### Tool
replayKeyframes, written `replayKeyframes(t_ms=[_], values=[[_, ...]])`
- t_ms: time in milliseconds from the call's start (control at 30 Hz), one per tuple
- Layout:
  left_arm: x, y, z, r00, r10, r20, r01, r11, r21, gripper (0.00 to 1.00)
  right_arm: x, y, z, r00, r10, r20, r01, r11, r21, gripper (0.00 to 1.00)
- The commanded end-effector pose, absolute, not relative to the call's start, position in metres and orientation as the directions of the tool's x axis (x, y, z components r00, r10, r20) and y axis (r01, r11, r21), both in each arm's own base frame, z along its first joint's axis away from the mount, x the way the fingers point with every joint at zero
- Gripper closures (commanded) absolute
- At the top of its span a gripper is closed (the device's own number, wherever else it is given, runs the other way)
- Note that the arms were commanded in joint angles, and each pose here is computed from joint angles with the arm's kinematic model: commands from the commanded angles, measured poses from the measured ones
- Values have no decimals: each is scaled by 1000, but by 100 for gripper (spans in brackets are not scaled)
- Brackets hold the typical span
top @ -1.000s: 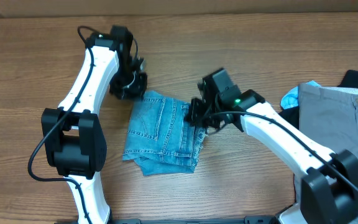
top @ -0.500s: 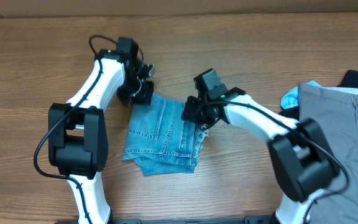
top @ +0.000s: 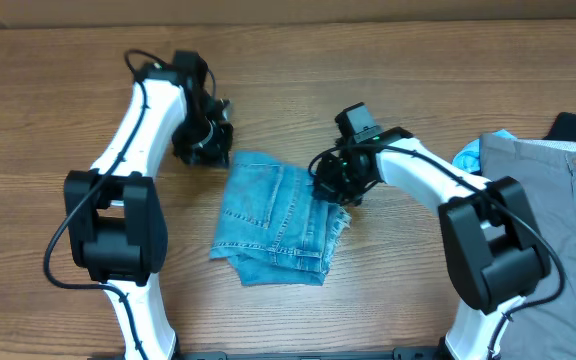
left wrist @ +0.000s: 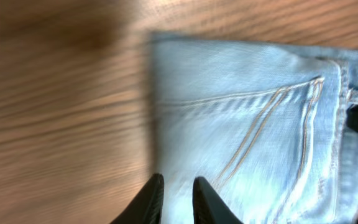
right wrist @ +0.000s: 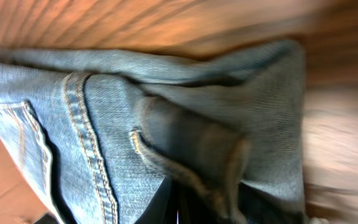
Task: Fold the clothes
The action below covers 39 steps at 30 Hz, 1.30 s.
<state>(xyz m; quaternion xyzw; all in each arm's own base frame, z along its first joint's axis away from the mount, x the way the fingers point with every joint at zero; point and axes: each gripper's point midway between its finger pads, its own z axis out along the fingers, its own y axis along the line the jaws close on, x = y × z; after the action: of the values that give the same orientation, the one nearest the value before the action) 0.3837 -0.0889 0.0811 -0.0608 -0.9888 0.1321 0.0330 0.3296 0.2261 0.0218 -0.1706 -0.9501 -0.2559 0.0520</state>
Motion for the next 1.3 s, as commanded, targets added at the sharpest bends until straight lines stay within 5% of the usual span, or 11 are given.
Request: replayKeyframes(t_ms=[0,200,467,800,1033,1267], values=[[413,-79,133,-990,118,-71,132,965,-226,79,351,208,69,-966,256,-33,208,849,486,96],[406,-83,182,-987,129,-92,147,963,-226,78,333,219,131,-971,194,-138,89,832,547,96],[373,-125,198,-969,239,-54,245,931,-272,87,287,221,131,-973,219,73,223,811,541,96],[323,-125,265,-939,277,-201,298,951,-82,75,273,219,125,-970,210,124,244,822,515,96],[288,-128,200,-963,268,-11,267,958,-107,75,236,238,101,-952,207,227,294,828,477,96],[247,-157,107,-944,290,155,225,914,-337,78,211,249,61,-883,317,347,451,776,440,96]])
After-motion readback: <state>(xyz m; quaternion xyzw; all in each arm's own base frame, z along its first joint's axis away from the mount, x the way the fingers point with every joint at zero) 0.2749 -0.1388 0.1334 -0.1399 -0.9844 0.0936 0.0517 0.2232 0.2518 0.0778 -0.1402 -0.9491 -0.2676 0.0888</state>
